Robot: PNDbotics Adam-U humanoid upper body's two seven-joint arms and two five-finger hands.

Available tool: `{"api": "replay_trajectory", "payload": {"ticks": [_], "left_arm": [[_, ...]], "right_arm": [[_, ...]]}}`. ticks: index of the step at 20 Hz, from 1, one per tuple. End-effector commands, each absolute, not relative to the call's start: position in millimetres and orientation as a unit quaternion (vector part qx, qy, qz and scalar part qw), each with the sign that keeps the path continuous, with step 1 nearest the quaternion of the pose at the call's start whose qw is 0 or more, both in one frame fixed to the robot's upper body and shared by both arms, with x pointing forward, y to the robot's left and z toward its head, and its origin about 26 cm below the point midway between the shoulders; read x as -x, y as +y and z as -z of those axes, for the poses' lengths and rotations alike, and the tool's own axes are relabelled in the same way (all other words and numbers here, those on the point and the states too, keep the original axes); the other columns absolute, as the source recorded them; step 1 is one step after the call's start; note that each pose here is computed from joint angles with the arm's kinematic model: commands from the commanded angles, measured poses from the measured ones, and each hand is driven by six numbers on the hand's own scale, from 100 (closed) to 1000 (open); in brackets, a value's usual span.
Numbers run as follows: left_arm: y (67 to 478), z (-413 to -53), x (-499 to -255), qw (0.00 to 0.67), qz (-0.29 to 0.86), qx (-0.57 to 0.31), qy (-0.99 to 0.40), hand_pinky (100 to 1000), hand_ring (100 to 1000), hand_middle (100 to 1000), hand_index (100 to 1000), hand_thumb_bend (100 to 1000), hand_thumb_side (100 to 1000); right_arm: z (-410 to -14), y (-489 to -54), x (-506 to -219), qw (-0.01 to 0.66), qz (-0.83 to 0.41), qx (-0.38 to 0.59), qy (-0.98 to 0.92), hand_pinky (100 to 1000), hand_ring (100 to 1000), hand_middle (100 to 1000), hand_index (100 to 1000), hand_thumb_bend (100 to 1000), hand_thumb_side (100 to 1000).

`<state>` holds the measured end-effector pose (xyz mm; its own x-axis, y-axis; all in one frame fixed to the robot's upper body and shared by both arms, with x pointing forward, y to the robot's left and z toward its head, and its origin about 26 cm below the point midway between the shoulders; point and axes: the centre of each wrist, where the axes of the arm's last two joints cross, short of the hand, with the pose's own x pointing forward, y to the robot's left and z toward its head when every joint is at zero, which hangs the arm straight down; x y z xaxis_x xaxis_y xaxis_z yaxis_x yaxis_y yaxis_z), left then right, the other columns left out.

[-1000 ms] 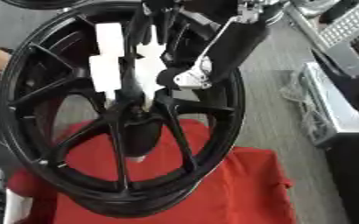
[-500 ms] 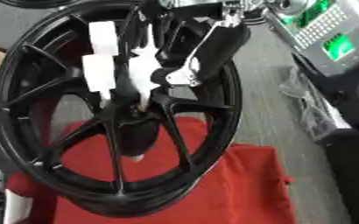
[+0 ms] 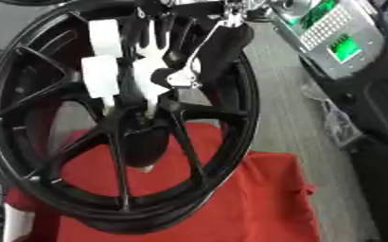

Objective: Pull the pin out of the wheel hub.

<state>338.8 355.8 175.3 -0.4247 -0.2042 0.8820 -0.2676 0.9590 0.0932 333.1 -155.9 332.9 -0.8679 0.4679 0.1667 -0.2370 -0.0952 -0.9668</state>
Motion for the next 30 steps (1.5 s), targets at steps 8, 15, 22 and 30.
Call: {"api": "replay_trajectory", "payload": {"ticks": [8,15,22,30], "left_arm": [[360,-189,-336,0.504,-0.020,-0.149,-0.850,710,832,721,791,100,763],[360,-189,-336,0.505,-0.020,-0.149,-0.850,710,832,721,788,100,764],[360,-187,-337,0.508,-0.020,-0.149,-0.848,711,833,721,788,100,766],[359,-187,-337,0.509,-0.020,-0.148,-0.848,711,834,721,788,100,768]], "right_arm": [[-334,-160,-336,0.242,-0.726,0.115,-0.633,776,630,686,796,254,288],[-330,-161,-339,0.247,-0.725,0.119,-0.632,770,622,681,791,263,290],[-326,-161,-341,0.251,-0.725,0.120,-0.630,768,621,680,789,269,286],[-321,-163,-346,0.257,-0.728,0.122,-0.624,765,619,678,786,272,290]]}}
